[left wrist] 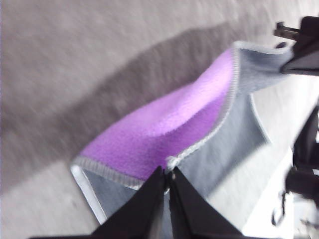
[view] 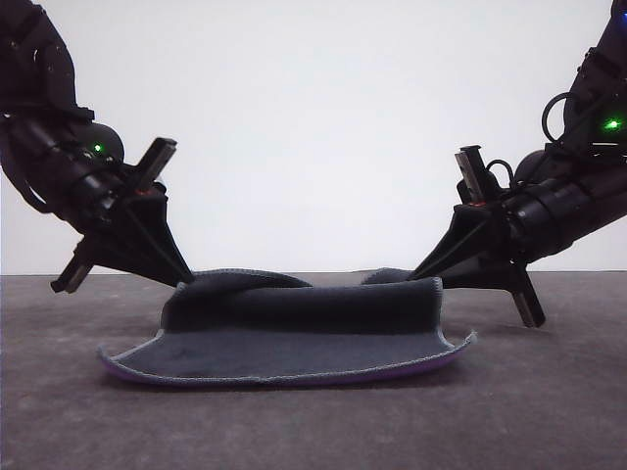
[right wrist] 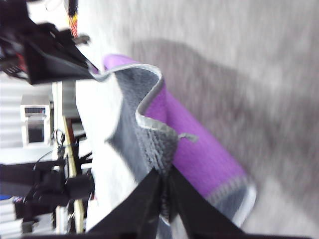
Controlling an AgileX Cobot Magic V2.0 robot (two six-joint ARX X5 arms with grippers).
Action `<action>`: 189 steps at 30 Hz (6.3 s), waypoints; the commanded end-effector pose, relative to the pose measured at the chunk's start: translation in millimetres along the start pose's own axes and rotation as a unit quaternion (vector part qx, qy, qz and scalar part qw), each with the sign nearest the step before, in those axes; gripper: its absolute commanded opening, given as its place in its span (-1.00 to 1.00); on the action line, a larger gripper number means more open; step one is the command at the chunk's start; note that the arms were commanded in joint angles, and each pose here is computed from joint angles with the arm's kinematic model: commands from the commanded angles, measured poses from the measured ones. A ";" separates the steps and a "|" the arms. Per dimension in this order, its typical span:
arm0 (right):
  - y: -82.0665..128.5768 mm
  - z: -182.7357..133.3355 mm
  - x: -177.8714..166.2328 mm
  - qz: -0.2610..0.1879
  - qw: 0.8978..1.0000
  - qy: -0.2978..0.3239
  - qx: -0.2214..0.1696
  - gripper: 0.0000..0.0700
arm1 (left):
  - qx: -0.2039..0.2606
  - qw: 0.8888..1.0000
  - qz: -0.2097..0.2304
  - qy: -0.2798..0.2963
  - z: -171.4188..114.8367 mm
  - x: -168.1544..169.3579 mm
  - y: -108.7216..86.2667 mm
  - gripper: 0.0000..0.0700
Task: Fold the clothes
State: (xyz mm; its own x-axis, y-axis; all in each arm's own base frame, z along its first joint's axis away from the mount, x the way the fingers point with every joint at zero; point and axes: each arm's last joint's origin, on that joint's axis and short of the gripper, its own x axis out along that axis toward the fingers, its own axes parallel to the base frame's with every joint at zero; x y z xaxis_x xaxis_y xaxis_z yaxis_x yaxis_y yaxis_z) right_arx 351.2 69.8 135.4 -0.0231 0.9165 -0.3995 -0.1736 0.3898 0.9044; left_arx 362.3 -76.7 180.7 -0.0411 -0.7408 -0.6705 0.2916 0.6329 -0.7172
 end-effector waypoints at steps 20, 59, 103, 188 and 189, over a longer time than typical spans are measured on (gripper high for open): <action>-0.2 -18.6 6.8 0.006 0.998 0.066 0.018 -0.60 | -0.007 0.997 -0.019 0.077 -14.2 -1.1 -3.2 -1.00; 46.0 1.6 -12.5 0.016 0.996 0.080 -0.048 0.22 | -0.013 0.993 -0.034 0.111 -12.5 -29.7 -21.3 -0.65; 59.7 -103.6 -33.8 -0.189 0.976 -0.086 -0.071 0.24 | 0.020 0.952 0.276 -0.133 -120.8 -116.4 -92.8 -0.69; 102.3 -41.4 178.7 0.013 0.990 0.012 -0.137 -0.88 | 0.015 0.957 0.257 -0.136 -130.4 -106.0 -85.4 -0.69; 102.2 -41.3 178.6 0.013 0.990 0.012 -0.137 -0.77 | 0.015 0.957 0.257 -0.136 -130.3 -106.0 -85.4 -0.69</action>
State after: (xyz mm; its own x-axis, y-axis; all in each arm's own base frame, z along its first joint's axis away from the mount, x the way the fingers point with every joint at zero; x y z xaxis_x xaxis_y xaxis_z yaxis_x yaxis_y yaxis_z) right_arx 287.2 263.9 151.6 -0.0495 0.9207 -0.3870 -0.4297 0.3302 0.8405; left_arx 215.0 -22.1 286.5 0.3570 -0.3601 -0.8619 0.2256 0.9286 -0.2945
